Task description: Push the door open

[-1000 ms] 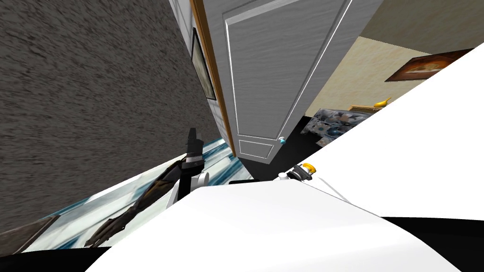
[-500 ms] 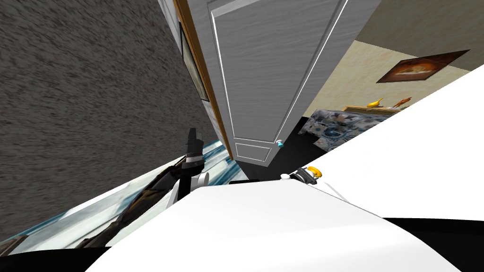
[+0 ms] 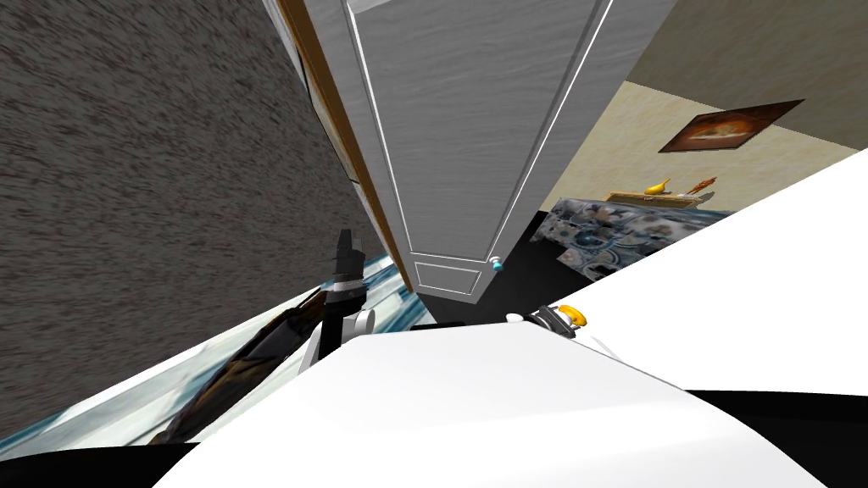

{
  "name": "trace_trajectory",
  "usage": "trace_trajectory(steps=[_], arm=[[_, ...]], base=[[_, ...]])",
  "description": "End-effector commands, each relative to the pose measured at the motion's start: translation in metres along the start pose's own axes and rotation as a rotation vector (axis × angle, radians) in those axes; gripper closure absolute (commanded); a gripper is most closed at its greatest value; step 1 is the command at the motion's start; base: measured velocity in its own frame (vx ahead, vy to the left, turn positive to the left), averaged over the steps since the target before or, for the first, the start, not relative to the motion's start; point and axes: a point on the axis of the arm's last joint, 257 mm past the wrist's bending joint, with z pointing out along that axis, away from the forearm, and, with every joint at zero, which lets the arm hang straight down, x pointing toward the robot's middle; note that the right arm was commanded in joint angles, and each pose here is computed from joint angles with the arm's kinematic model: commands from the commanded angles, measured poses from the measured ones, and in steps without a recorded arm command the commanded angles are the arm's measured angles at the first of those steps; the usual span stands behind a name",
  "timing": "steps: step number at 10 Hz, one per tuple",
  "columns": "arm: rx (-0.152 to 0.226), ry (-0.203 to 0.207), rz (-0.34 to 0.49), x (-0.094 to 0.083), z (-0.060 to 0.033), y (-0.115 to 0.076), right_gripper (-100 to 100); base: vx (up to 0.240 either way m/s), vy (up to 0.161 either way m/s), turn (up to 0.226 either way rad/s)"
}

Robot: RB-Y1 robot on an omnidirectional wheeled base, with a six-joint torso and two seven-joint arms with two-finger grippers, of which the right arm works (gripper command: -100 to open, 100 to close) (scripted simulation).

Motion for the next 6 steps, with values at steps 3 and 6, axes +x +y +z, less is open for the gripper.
trace_trajectory(steps=[3,6], arm=[[-0.095,0.016,0.003,0.006,0.01,0.031,100],[-0.126,0.018,0.003,0.006,0.0118,0.041,100]], base=[[0.053,-0.203,0.064],[0.032,-0.153,0.024]])
